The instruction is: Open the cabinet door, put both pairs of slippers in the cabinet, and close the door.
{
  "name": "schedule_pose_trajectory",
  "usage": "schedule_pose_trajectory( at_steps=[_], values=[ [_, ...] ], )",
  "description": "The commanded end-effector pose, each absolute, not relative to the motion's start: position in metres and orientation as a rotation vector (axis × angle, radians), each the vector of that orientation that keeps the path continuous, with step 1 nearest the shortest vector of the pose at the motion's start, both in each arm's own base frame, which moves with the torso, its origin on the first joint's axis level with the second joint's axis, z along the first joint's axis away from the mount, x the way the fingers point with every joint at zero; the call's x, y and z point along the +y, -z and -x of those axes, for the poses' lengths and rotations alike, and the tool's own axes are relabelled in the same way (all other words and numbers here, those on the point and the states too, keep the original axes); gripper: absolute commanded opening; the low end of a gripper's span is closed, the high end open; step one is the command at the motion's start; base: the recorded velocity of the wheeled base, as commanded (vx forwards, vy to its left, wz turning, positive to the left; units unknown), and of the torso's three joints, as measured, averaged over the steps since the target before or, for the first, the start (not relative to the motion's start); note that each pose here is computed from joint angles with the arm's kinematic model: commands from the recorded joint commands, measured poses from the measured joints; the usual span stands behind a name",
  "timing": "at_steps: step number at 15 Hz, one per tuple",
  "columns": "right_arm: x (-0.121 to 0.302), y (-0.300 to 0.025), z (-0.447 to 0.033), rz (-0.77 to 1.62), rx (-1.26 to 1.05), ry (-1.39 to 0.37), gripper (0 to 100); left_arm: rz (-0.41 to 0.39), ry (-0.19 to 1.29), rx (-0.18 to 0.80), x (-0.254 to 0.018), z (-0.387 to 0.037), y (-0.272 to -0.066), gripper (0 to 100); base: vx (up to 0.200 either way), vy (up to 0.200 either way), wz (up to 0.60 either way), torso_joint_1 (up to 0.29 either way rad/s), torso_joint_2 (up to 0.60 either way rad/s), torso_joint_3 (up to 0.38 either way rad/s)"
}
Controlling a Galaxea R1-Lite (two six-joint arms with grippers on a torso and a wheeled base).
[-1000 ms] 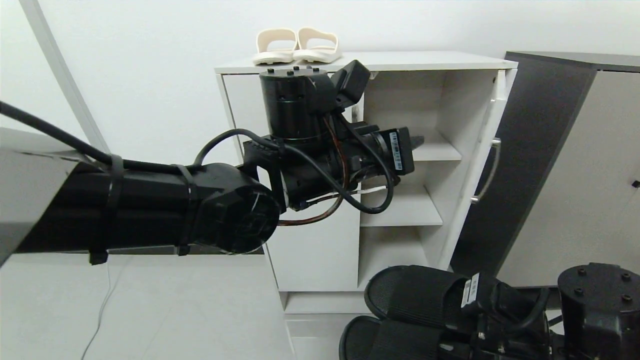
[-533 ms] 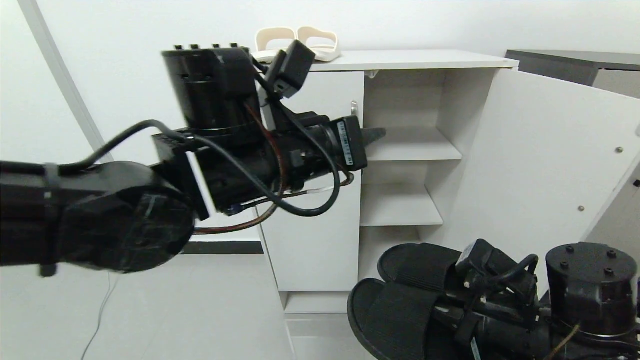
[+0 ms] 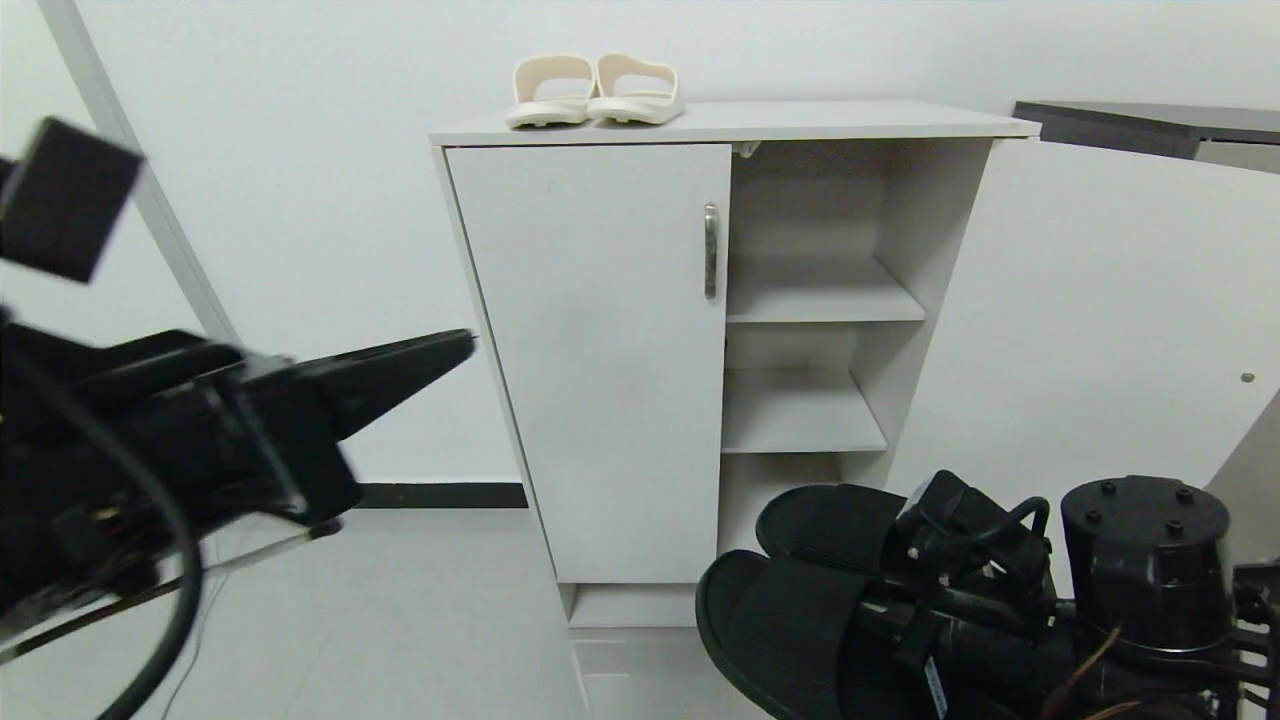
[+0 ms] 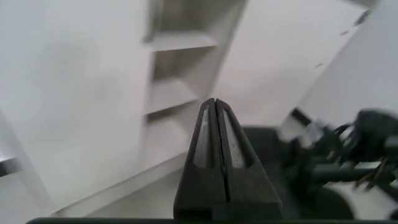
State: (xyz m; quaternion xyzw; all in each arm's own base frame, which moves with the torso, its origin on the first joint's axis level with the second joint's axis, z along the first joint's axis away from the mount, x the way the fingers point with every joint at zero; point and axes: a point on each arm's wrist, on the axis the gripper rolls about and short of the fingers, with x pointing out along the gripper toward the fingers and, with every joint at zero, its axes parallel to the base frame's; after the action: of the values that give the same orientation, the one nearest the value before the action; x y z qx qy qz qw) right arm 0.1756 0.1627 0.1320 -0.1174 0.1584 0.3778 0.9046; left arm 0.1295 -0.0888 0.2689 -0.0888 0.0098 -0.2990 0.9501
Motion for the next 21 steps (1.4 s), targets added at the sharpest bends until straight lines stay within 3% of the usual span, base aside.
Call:
schedule_pose_trajectory(
  at_steps=[1, 5, 7, 11, 16, 21],
  values=[
    [0.162, -0.132, -0.179, 0.24, 0.327, -0.77, 0, 0.115, 0.367, -0.052, -0.027, -0.062, -0.24, 0, 0.0, 0.0, 0.0, 0.0, 0.0, 0.0],
    [0.163, -0.135, -0.181, 0.232, 0.307, -0.761, 0, 0.095, 0.084, -0.02, 0.001, -0.005, -0.191, 0, 0.0, 0.0, 0.0, 0.0, 0.0, 0.0],
    [0.162, -0.134, -0.182, 0.232, 0.307, -0.753, 0, 0.029, 0.003, -0.003, 0.003, 0.008, -0.156, 0, 0.0, 0.0, 0.0, 0.0, 0.0, 0.0],
    [0.162, -0.133, -0.181, 0.235, 0.311, -0.757, 0, 0.024, -0.099, -0.023, 0.003, 0.021, -0.104, 0, 0.0, 0.0, 0.0, 0.0, 0.0, 0.0],
    [0.161, -0.134, -0.18, 0.236, 0.308, -0.747, 0, -0.006, -0.097, -0.007, 0.002, 0.023, -0.077, 0, 0.0, 0.0, 0.0, 0.0, 0.0, 0.0],
    [0.162, -0.134, -0.18, 0.235, 0.3, -0.749, 0, -0.055, 0.02, 0.001, 0.0, 0.023, -0.076, 0, 0.0, 0.0, 0.0, 0.0, 0.0, 0.0]
  ],
)
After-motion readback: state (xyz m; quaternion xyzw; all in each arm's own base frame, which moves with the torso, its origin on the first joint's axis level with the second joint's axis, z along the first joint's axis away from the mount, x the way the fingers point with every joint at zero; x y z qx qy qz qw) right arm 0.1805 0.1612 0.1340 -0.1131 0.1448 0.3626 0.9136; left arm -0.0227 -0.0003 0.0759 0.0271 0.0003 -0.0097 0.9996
